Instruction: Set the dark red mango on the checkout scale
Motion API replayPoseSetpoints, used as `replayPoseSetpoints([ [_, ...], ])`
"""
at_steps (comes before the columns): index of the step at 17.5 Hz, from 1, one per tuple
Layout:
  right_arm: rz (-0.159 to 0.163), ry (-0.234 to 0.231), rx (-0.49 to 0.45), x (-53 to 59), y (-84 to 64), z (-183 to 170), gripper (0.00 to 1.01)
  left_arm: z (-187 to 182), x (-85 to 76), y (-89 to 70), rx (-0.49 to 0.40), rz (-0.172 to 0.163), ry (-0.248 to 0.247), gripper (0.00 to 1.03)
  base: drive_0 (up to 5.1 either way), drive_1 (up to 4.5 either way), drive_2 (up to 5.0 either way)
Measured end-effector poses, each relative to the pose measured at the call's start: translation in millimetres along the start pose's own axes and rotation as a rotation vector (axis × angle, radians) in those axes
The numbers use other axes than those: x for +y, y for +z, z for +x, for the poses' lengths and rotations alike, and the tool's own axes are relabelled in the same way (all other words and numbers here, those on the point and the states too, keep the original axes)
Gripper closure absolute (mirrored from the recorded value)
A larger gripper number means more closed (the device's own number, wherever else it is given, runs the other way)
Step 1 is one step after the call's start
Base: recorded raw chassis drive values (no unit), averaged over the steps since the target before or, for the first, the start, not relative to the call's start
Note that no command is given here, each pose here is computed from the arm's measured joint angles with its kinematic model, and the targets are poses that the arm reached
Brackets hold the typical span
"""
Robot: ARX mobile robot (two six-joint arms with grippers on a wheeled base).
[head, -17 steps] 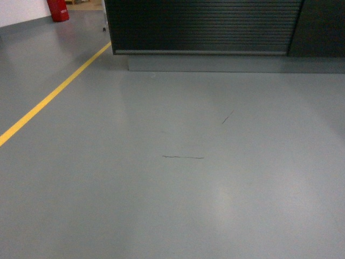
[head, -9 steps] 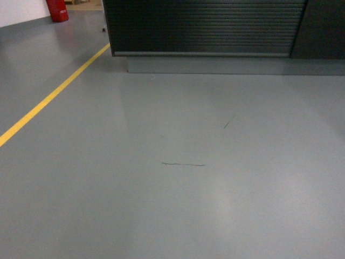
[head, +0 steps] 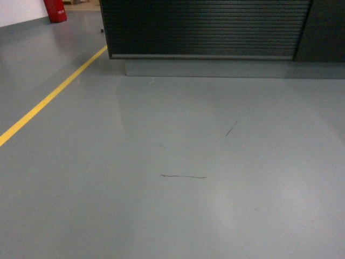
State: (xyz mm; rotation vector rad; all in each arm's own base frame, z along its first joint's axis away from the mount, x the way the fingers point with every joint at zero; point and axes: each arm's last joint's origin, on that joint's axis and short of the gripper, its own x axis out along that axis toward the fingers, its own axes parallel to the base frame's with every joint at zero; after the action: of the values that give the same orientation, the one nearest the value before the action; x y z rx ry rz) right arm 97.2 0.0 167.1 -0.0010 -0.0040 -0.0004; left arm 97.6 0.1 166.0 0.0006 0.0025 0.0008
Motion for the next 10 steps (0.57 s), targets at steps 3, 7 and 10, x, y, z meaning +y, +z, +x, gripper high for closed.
replayPoseSetpoints([
  [3, 0.0, 0.0, 0.0, 0.0, 0.0, 0.0, 0.03, 0.0, 0.0, 0.0, 0.0, 0.0, 0.0, 0.05, 0.0, 2.5, -2.4],
  [7, 0.0, 0.0, 0.0, 0.0, 0.0, 0.0, 0.03, 0.0, 0.0, 0.0, 0.0, 0.0, 0.0, 0.05, 0.0, 2.42, -2.5],
  [10, 0.0, 0.0, 0.0, 0.0, 0.0, 0.0, 0.03, 0.0, 0.0, 0.0, 0.0, 0.0, 0.0, 0.05, -0.1, 2.37, -2.5],
])
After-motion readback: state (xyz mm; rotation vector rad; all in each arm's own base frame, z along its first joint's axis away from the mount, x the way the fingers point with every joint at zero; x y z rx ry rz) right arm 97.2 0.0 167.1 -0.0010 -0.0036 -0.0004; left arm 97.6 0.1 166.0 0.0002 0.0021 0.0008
